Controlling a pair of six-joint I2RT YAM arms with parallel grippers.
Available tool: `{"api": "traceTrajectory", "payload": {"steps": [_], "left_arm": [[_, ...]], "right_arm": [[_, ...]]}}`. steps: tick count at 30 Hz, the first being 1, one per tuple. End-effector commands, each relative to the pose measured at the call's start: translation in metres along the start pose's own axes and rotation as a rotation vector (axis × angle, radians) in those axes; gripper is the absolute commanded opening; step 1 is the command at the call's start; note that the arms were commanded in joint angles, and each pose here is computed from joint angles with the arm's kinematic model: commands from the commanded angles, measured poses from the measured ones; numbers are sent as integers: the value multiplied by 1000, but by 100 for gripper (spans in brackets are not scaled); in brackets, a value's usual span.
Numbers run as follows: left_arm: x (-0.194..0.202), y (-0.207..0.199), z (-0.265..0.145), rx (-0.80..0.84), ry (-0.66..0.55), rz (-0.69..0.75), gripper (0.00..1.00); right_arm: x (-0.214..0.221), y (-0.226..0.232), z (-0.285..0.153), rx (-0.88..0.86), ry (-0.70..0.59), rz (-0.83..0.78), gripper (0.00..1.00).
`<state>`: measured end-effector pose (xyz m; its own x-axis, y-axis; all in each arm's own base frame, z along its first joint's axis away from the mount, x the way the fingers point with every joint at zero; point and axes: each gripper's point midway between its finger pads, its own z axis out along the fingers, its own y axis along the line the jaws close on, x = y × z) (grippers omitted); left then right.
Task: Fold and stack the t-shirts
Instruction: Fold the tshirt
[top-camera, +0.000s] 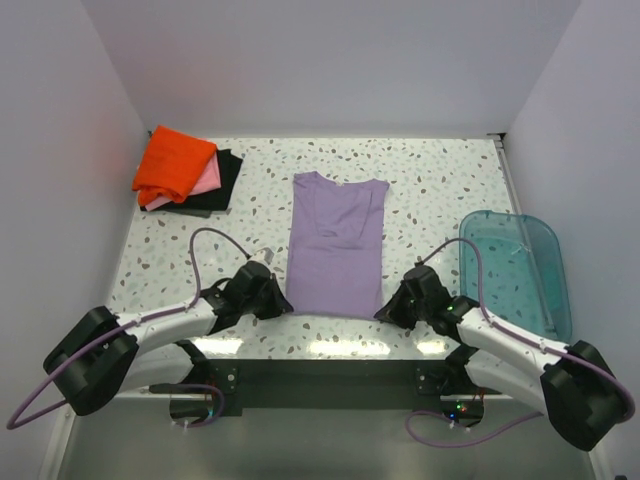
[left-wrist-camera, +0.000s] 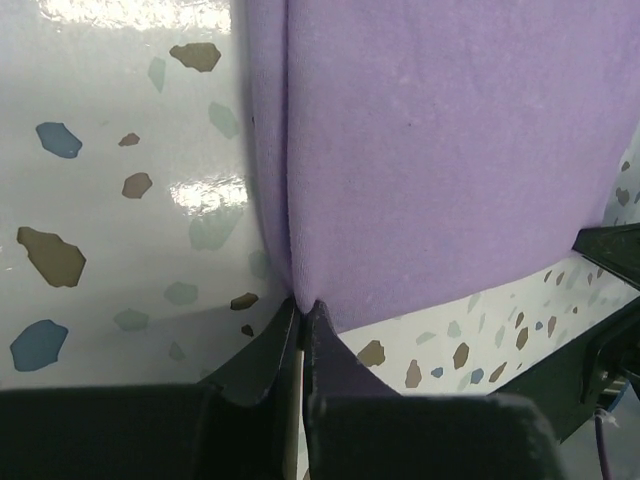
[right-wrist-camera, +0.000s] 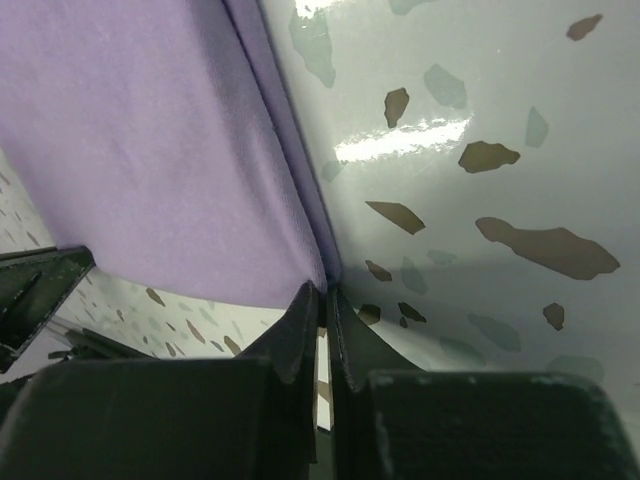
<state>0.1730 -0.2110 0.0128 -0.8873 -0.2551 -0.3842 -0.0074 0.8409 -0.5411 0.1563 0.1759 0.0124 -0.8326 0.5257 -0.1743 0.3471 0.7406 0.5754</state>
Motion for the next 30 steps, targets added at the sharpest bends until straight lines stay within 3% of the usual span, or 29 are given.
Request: {"api": "traceTrajectory", "payload": {"steps": [1,10,14,23,30], "left_arm": [[24,20,-2,-59,89,43,0],[40,-8,-38,-47,102,152,0],[33,-24,-60,-35,64,181,0],[-51,-91,-92,-21,-158,237,0],[-117,-126,-104,73,-259,210,0]], "right_arm": [[3,-26,-4,109,6,-84,0],[21,-26,-54,71,80,-298,0],[0,-1,-96,7,-39,-383,0],[-38,40,-121,66,-130,-506,0],[-84,102,-142,47,-283,-547,0]]}}
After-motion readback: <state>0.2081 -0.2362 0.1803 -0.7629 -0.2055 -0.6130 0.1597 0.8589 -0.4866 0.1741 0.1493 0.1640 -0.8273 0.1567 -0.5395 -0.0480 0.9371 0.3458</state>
